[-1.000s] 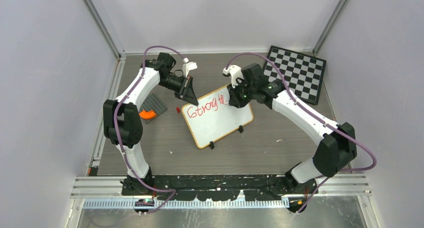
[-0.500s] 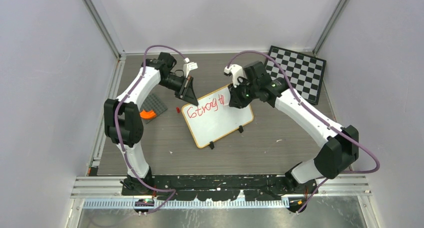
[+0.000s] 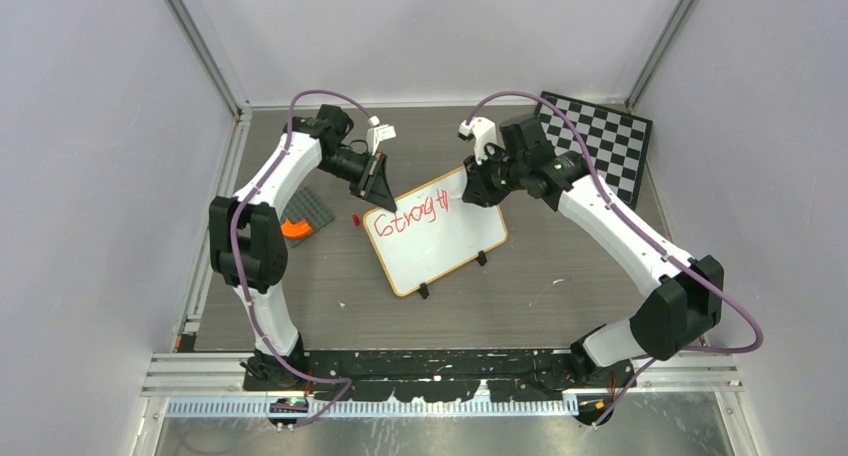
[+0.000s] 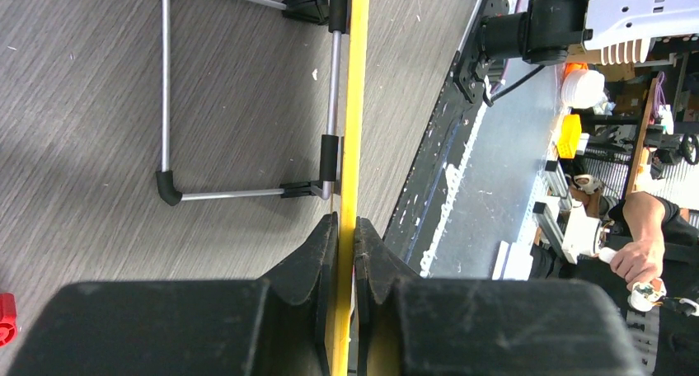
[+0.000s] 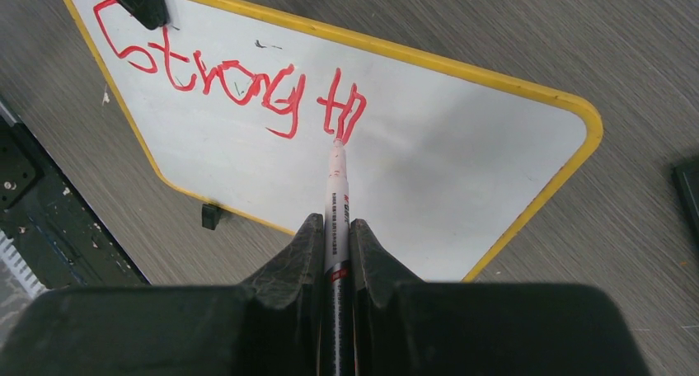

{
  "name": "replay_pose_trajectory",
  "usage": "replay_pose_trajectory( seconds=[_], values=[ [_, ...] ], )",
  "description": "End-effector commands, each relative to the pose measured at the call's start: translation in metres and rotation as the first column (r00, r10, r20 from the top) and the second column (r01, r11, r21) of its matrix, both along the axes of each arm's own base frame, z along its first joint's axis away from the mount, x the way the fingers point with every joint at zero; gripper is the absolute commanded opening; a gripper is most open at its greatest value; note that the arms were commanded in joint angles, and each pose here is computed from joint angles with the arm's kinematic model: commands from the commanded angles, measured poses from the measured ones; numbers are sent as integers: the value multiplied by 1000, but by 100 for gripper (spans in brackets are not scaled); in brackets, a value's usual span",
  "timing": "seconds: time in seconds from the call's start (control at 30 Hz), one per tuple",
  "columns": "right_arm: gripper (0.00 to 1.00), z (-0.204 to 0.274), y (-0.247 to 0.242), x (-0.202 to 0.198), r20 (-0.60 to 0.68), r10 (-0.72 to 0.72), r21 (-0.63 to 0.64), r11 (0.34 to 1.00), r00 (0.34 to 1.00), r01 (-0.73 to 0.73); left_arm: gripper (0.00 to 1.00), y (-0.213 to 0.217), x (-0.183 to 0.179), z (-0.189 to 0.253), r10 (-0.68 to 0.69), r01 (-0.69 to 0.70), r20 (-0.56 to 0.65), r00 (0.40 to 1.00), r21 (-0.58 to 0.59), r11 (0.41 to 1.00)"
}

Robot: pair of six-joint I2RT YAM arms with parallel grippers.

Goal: Write a sentence on the whiteboard

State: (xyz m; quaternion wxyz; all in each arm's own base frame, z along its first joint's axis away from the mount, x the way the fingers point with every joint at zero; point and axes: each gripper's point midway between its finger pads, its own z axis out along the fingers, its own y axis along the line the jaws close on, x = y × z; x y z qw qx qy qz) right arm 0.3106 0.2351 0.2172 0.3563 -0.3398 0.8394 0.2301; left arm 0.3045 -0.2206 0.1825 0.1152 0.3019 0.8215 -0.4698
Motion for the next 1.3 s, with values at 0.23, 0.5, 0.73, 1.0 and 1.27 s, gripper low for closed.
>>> replay_pose_trajectory(
  seconds=[0.23,0.5,0.73,1.0,1.27],
  values=[
    [0,10,7,23,91,-24,12,1000,996,23,0,1,-1,-5,-5,5,-9,1000,34,999],
    [0,6,12,28,91,-24,19,1000,996,22,0,2,-1,-6,-5,6,-6,1000,37,999],
    [0,-1,11,30,84,-23,3,1000,996,23,0,2,-1,-6,-4,4,-6,1000,39,999],
    [0,-11,2,26,77,-35,-38,999,996,38,0,3,-1,-6,-1,1,-7,1000,43,999],
    [0,-27,-2,11,28,-25,-47,999,999,26,0,2,0,-6,0,0,-9,1000,41,999]
  ],
)
